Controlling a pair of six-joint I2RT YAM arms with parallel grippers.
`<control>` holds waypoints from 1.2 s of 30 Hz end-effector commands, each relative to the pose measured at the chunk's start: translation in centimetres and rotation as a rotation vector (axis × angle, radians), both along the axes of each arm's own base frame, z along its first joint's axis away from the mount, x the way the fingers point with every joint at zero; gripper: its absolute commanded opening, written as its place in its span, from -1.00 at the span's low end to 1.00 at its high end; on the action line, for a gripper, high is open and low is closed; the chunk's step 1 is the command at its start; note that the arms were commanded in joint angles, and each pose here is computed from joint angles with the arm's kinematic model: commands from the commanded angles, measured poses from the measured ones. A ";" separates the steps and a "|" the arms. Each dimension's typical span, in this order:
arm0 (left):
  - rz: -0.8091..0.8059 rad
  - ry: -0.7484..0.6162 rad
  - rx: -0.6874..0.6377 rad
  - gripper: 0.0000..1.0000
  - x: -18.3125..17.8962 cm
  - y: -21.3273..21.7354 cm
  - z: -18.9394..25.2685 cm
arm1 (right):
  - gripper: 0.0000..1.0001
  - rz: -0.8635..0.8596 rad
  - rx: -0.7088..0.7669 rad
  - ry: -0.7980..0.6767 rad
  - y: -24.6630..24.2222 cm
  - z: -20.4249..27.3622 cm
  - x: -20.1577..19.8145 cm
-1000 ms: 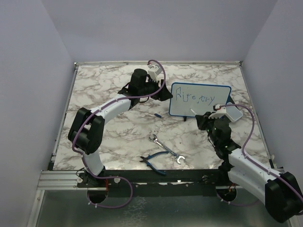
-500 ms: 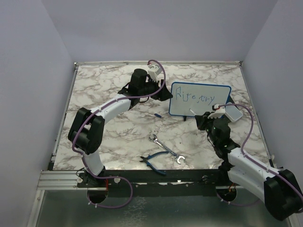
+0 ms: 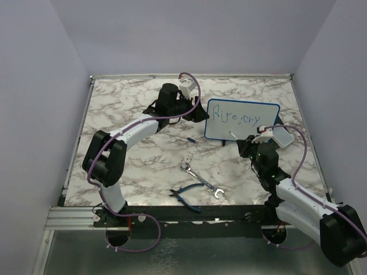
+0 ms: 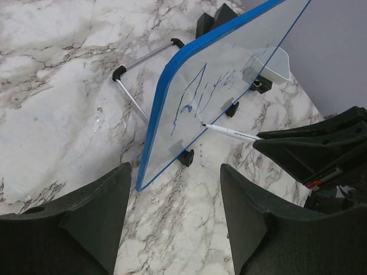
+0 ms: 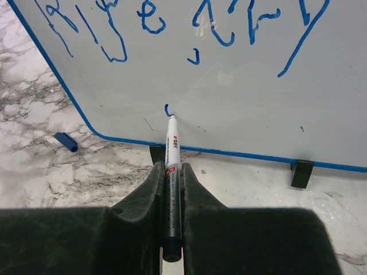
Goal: Write a sentence on the whiteboard
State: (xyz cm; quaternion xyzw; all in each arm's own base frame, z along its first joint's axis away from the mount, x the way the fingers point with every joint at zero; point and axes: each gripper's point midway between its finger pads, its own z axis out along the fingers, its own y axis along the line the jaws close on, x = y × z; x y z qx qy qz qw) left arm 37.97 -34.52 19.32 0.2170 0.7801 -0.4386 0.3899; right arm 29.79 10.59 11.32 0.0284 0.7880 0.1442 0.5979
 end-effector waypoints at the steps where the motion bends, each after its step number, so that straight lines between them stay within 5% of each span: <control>1: -0.025 0.003 -0.009 0.29 -0.5 -0.3 0.3 | -0.99 -0.091 -0.006 -0.020 -1.6 0.8 0.4; 36: -0.029 0.005 -0.011 0.29 -0.6 -0.4 0.4 | -0.99 -0.091 -0.002 -0.023 -1.6 0.8 0.4</control>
